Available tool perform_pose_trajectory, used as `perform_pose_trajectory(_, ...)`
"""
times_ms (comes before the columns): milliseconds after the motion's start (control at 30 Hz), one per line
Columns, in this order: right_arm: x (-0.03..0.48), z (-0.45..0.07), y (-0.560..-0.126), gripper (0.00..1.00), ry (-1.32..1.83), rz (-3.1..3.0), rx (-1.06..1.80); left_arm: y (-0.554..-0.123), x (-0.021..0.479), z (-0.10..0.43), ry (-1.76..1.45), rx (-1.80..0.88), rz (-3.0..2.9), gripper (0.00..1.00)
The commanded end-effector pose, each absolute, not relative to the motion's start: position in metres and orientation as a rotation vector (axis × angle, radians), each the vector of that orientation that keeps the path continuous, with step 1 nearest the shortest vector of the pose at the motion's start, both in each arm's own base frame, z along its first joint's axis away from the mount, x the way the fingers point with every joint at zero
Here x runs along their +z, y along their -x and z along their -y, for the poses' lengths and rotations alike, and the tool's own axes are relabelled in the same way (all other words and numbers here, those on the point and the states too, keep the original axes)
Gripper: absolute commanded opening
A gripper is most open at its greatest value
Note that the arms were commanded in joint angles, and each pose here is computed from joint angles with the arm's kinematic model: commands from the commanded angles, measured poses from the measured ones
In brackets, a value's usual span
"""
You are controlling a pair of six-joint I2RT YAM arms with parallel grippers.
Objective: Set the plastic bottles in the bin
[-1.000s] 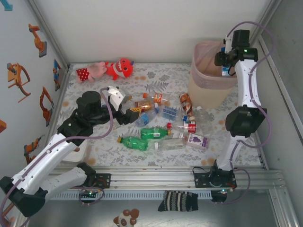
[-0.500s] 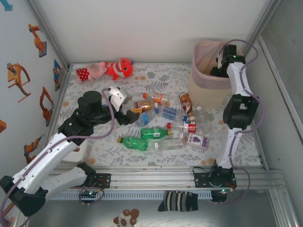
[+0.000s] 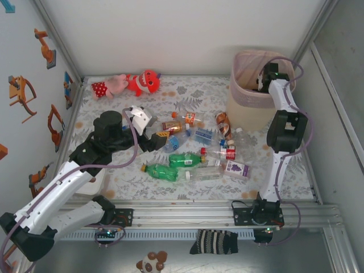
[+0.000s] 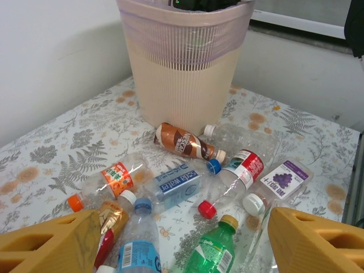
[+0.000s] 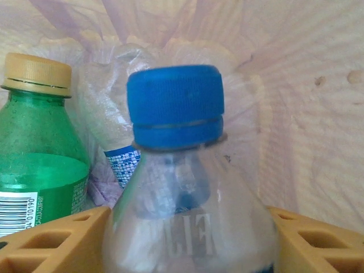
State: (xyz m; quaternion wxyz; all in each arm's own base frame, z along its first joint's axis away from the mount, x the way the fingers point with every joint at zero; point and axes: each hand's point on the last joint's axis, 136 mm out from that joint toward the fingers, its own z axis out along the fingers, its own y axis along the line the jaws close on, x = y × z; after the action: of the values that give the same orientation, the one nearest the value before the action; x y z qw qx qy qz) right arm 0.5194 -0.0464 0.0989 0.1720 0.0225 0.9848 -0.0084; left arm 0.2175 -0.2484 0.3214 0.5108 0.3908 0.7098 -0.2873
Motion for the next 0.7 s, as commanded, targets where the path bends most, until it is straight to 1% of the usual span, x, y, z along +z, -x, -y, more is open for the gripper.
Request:
perform_pose_trajectory(0,0.118,0.049,-0.517,0.68,-0.092,-2.757,-0.020,-0.215,0.320,0.243,-0.944,-0.665,-1.707,0.77)
perform_pose_trajectory(300,0.168,0.046,-0.511,0.70,-0.087,-2.661,-0.009,-0.218,0.311,0.239,-0.943,-0.630,-1.749,0.77)
perform_pose_trajectory(667,0.248,0.038,-0.489,0.70,-0.066,-2.505,0.016,-0.231,0.279,0.212,-0.954,-0.536,-1.949,0.78)
